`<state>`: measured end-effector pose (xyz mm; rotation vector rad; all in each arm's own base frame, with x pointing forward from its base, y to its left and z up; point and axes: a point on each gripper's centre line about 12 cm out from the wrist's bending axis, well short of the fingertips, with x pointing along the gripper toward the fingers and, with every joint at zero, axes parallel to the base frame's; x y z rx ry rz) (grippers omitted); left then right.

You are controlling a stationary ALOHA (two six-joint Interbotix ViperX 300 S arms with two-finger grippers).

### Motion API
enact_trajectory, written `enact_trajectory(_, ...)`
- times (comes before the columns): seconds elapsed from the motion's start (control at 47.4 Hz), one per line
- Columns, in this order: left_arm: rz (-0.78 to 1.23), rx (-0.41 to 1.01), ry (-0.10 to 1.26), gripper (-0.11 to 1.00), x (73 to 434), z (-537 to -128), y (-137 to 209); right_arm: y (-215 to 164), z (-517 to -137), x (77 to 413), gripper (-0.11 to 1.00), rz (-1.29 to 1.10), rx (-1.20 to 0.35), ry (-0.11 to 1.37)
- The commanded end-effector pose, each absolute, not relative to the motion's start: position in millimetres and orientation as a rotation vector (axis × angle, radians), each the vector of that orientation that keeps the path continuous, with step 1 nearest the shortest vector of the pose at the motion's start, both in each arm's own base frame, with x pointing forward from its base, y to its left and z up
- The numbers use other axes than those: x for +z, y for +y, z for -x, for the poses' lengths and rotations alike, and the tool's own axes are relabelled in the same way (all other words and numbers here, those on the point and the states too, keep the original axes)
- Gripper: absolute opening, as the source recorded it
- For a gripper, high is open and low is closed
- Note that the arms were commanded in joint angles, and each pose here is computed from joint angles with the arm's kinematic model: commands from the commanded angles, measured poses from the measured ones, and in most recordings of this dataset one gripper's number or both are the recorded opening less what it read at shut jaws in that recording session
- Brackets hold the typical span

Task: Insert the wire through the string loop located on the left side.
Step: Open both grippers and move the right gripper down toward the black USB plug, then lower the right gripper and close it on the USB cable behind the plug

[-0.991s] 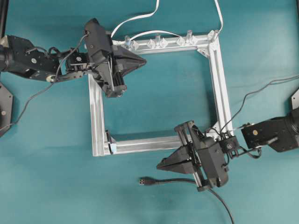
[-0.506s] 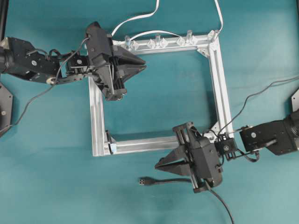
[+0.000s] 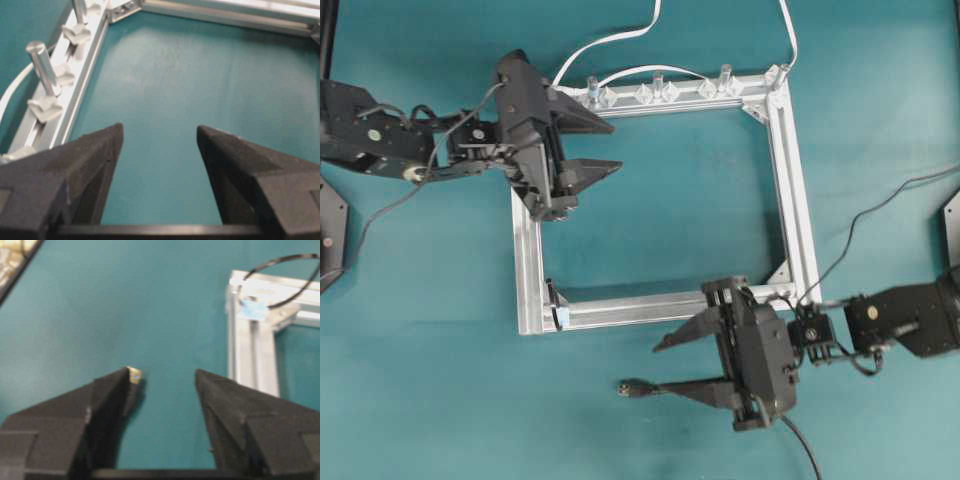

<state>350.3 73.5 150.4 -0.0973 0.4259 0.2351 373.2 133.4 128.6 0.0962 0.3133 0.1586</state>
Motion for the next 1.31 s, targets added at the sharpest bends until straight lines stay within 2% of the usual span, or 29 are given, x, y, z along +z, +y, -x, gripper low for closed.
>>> enact_trajectory(0.0, 0.088, 0.228, 0.393, 0.69, 162.2, -347.2, 71.1, 137.9, -377.0, 137.1, 0.59, -0.124, 0.129, 0.273)
enact_trajectory(0.148, 0.093, 0.222, 0.403, 0.69, 159.4, -340.8, 67.2, 142.2, -378.9, 134.9, 0.59, -0.133, 0.088, 0.264)
enact_trajectory(0.801, 0.090, 0.205, 0.444, 0.72, 146.8, -334.6, 60.2, 151.5, -389.4, 121.9, 0.59, -0.137, 0.087, 0.286)
enact_trajectory(1.286, 0.081, 0.184, 0.456, 0.72, 144.3, -330.4, 52.7, 161.0, -384.3, 112.4, 0.59, -0.135, 0.123, 0.378)
